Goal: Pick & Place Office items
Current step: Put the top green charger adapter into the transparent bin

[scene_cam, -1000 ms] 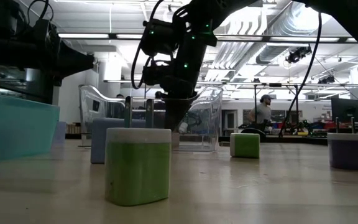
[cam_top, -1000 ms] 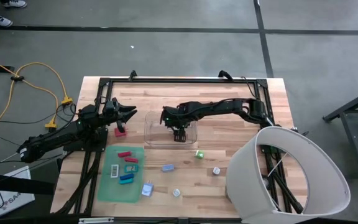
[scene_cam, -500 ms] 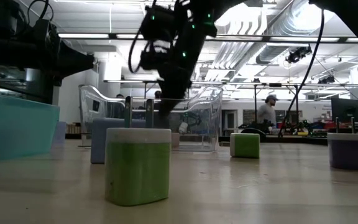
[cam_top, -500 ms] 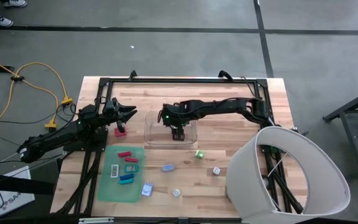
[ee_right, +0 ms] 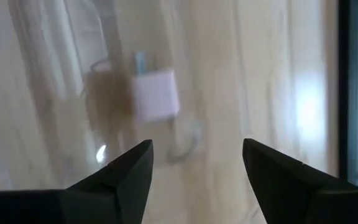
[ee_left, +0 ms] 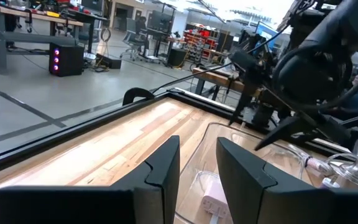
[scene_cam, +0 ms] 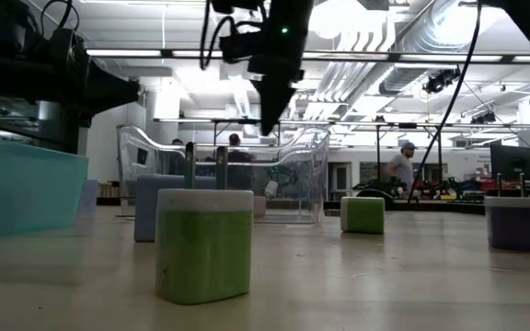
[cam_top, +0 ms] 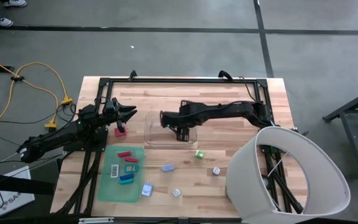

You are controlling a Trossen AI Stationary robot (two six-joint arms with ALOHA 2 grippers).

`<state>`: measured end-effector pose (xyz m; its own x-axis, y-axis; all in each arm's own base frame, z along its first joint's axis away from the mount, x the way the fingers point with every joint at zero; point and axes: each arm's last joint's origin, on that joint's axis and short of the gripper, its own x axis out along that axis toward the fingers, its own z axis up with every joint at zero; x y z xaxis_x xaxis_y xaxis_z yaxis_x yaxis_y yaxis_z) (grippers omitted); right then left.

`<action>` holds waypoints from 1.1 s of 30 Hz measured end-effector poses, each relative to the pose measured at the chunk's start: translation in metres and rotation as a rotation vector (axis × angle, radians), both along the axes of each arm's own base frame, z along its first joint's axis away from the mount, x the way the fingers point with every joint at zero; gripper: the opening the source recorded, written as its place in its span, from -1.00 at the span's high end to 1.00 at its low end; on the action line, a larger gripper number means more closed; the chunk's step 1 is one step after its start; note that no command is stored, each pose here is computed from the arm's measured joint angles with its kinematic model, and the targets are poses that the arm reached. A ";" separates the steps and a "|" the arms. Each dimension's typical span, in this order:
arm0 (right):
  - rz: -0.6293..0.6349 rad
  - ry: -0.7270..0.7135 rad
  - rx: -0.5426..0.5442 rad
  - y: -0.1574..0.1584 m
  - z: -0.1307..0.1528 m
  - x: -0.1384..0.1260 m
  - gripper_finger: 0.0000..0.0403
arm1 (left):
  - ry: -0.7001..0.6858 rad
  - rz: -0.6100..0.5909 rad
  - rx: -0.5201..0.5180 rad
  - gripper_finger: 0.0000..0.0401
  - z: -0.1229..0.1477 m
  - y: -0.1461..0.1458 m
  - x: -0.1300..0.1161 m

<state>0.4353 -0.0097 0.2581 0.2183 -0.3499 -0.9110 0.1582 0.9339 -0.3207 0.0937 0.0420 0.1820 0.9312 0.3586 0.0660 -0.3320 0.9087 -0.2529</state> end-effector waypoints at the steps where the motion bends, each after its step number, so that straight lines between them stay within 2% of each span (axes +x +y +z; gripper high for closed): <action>1: -0.030 0.019 0.009 0.003 0.000 -0.004 -0.17 | 0.000 0.000 0.000 0.49 0.000 0.000 0.000; 10: -0.288 0.089 0.038 0.030 0.019 -0.036 -0.17 | 0.000 0.001 0.000 0.49 0.000 0.000 0.000; 14: -0.323 0.062 0.052 0.045 0.026 -0.042 -0.17 | 0.000 0.001 0.000 0.49 0.000 0.000 0.000; 25: -0.391 0.067 0.224 0.063 0.026 -0.045 -0.17 | 0.000 0.000 0.000 0.49 0.000 0.000 0.000; 33: -0.413 0.096 0.240 0.075 -0.005 -0.050 -0.17 | 0.000 0.001 0.000 0.49 0.000 0.000 0.000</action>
